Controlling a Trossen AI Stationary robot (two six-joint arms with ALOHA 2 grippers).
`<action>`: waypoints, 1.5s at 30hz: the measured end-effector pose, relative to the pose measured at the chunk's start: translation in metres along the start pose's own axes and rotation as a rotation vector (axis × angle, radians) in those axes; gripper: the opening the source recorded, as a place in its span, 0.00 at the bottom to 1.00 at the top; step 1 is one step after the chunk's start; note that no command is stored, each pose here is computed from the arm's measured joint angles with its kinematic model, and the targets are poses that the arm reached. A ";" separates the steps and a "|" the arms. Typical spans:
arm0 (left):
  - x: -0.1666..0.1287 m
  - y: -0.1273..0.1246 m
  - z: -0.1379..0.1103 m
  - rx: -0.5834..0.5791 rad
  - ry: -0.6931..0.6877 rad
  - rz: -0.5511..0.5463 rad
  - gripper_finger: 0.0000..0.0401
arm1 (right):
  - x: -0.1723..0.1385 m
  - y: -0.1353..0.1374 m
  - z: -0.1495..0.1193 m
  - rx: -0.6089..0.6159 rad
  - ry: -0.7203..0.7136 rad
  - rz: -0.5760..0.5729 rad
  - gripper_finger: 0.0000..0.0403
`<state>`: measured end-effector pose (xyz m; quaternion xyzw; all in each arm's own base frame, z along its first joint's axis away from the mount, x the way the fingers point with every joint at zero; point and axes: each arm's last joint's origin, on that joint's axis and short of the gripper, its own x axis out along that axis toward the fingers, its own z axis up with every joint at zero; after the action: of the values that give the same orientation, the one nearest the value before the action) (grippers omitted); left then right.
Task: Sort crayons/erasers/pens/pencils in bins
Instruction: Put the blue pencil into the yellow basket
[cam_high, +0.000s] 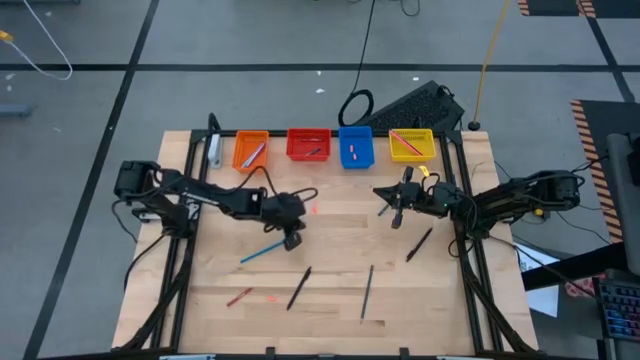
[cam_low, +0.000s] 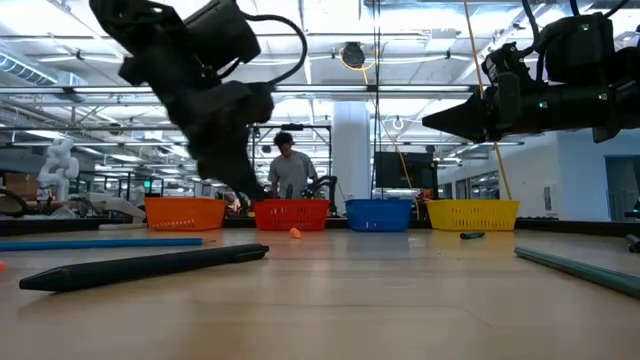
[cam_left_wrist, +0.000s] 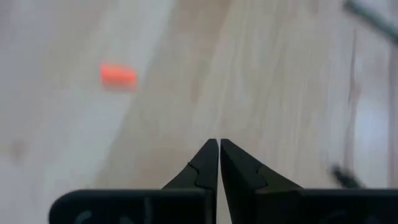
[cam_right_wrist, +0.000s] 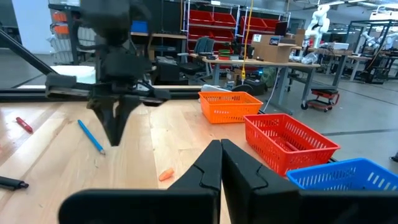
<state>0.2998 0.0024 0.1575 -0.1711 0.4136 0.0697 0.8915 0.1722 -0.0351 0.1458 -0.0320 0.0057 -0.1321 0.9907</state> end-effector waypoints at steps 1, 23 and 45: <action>0.002 0.002 0.004 0.008 -0.034 -0.006 0.04 | 0.000 0.000 0.000 -0.001 0.002 0.000 0.00; -0.089 -0.084 -0.096 -0.143 0.670 0.143 0.05 | 0.000 0.000 -0.001 -0.004 0.013 0.001 0.00; -0.063 -0.055 -0.113 -0.322 0.543 0.239 0.32 | 0.000 0.000 0.000 0.000 0.002 0.002 0.00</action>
<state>0.1926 -0.0885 0.1512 -0.2723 0.6367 0.1899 0.6960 0.1723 -0.0350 0.1456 -0.0317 0.0069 -0.1313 0.9908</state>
